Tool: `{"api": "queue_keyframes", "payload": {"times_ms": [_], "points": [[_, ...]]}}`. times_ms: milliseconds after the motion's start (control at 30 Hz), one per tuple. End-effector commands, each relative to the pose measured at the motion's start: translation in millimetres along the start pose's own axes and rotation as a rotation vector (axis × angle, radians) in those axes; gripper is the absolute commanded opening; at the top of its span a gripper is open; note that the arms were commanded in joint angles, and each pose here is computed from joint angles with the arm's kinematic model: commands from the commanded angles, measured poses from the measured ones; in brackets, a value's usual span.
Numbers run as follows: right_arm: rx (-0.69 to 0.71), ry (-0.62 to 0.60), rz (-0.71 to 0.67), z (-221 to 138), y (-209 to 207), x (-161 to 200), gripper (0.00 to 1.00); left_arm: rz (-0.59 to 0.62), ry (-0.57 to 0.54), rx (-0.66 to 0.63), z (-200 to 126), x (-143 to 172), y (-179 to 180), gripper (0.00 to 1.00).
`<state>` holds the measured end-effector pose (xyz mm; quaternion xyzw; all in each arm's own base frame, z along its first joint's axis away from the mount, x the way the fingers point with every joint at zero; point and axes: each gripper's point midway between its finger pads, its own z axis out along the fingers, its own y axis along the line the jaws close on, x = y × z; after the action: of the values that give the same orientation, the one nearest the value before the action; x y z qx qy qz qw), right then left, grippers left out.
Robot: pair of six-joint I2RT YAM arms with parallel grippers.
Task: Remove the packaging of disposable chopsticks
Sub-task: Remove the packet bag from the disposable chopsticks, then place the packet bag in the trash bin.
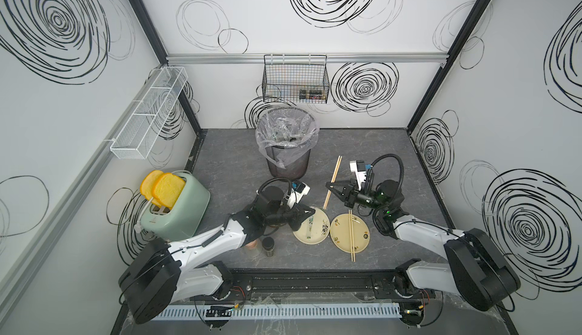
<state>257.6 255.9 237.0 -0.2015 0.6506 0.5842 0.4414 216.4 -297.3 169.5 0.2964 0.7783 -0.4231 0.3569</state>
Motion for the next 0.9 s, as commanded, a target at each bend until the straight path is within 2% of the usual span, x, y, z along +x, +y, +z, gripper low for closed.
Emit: {"api": "queue_keyframes", "payload": {"times_ms": [0, 333, 433, 633, 867], "points": [[0.014, -0.011, -0.017, 0, -4, 2, 0.00, 0.038, -0.041, -0.027, -11, -15, 2, 0.00], [0.035, -0.012, -0.032, 1, -6, 5, 0.00, 0.061, -0.107, -0.057, -34, -43, 2, 0.00], [0.092, -0.001, -0.045, 2, -18, 12, 0.00, 0.072, -0.121, -0.063, -38, -48, 1, 0.00], [0.122, -0.009, -0.068, 5, -20, 15, 0.00, 0.080, -0.151, -0.084, -46, -62, 3, 0.00], [0.115, 0.038, -0.099, 22, -12, 32, 0.00, 0.137, -0.205, -0.117, -59, -105, 0, 0.00]]}}
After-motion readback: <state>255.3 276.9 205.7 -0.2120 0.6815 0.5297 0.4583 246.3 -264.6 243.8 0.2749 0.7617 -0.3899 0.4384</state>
